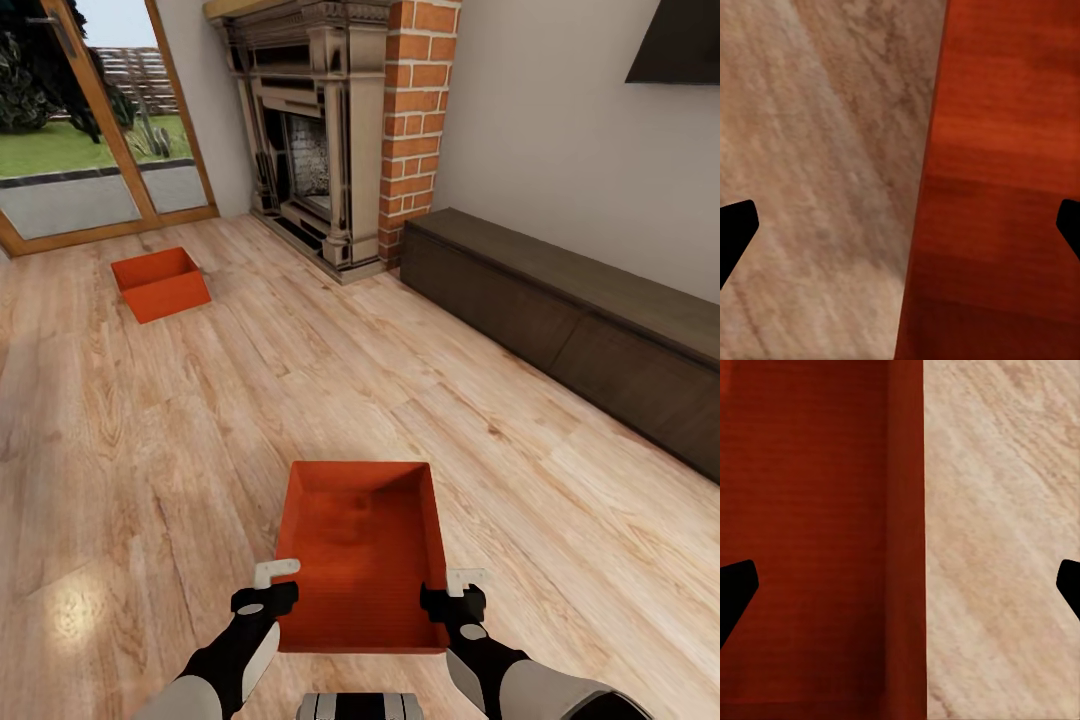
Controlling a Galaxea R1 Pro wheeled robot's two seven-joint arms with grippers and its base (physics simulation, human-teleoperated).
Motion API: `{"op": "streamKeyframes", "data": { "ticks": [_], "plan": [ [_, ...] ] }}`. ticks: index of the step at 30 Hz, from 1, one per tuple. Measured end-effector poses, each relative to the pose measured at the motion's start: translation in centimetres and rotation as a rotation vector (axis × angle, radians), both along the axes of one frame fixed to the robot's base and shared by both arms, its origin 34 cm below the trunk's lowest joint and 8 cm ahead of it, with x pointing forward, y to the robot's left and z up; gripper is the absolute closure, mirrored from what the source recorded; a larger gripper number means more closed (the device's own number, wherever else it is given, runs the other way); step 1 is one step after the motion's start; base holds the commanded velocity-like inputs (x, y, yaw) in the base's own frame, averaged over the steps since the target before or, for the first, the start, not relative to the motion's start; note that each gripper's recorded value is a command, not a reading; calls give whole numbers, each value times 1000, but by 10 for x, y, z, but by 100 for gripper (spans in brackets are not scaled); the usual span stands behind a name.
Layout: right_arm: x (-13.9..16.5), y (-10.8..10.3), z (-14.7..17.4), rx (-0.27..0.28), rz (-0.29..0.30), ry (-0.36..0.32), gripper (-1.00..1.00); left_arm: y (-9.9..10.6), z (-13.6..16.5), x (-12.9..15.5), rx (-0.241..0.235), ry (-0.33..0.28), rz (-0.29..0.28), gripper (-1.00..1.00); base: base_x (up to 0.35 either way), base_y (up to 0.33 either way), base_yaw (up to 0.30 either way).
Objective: Move the two storage containers from the living room to the garage. In the garage, place one container on the floor and stack the other container on top of it (either order is fine).
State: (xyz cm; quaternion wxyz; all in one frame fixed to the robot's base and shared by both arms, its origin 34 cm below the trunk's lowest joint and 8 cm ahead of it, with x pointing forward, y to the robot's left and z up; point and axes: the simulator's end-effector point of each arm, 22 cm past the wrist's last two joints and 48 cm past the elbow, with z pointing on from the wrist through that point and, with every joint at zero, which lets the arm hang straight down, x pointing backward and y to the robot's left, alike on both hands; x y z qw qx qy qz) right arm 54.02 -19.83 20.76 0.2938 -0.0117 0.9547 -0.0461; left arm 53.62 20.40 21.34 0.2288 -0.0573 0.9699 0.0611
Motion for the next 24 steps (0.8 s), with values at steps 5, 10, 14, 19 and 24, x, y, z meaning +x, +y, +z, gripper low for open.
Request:
{"op": "streamKeyframes", "data": {
  "ticks": [5,10,14,19,24],
  "plan": [
    [-2,0,-7,0,0,0,-100,0,-7,-2,0,0,0,-100,0,0,0],
    [-1,0,-7,0,1,-1,-100,0,-7,-2,4,1,2,-100,0,0,0],
    [-1,1,-6,1,0,-2,-100,1,-7,-2,7,2,3,-100,0,0,0],
    [-1,1,-6,2,-1,-6,-100,1,-6,-2,8,0,3,-100,0,0,0],
    [-1,0,-6,5,-13,-5,-100,1,-6,-2,8,0,3,-100,0,0,0]
  ]
}}
